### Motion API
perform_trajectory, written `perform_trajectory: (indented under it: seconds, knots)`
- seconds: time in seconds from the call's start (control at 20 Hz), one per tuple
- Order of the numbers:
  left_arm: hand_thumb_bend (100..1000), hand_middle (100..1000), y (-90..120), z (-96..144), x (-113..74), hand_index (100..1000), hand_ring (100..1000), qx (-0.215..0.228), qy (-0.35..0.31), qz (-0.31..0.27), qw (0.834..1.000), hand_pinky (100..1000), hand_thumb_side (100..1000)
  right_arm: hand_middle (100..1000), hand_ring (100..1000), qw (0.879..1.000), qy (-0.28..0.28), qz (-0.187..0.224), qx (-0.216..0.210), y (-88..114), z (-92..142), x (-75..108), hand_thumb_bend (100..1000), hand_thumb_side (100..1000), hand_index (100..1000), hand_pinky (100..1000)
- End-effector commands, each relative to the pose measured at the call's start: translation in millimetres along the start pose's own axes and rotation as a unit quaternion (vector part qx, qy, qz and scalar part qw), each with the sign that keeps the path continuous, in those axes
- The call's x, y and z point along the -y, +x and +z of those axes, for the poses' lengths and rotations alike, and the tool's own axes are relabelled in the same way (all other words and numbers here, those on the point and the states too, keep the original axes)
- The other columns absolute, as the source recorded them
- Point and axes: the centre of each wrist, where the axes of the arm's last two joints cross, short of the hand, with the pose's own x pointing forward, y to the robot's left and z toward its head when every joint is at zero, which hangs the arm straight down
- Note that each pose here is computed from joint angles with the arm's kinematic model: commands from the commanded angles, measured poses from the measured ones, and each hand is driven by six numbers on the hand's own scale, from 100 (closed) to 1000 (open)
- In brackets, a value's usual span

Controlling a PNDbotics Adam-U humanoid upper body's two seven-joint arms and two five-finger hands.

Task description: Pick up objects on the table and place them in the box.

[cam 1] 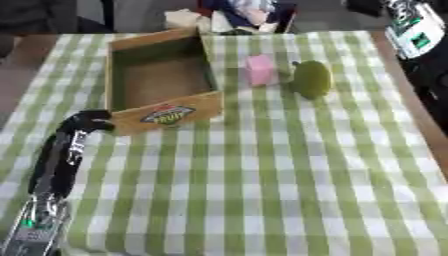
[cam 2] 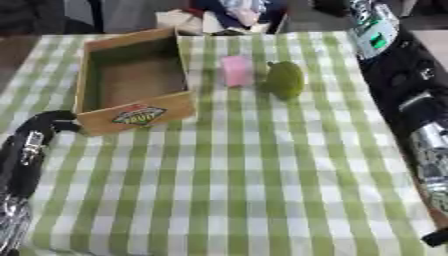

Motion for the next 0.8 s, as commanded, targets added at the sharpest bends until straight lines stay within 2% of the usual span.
perform_trajectory:
  seconds: [0.05,0.2,0.45,0.65,0.8]
  knots:
    - [100,667,4.4,-2.9,-3.3,754,646,0.010,0.002,-0.006,1.000,848,908,742,705,0.998,0.008,0.045,0.031,19.1,-2.0,4.0,100,440,890,655]
    - [100,666,4.6,-3.2,-2.8,754,646,0.011,0.001,-0.005,1.000,848,908,753,717,0.996,0.030,0.078,0.043,25.0,-1.0,-5.3,100,418,898,667]
    - [100,665,4.4,-3.1,-2.4,754,645,0.011,0.001,-0.005,1.000,848,909,769,736,0.991,0.060,0.110,0.051,26.8,0.6,-15.3,100,402,914,683]
    - [100,664,4.2,-2.9,-2.2,754,645,0.010,0.001,-0.005,1.000,848,910,784,747,0.988,0.083,0.122,0.048,23.6,1.4,-19.4,100,453,928,693]
    - [100,664,3.7,-2.6,-2.2,754,644,0.009,0.002,-0.005,1.000,848,910,797,757,0.986,0.097,0.128,0.049,22.2,1.6,-20.2,100,532,934,704]
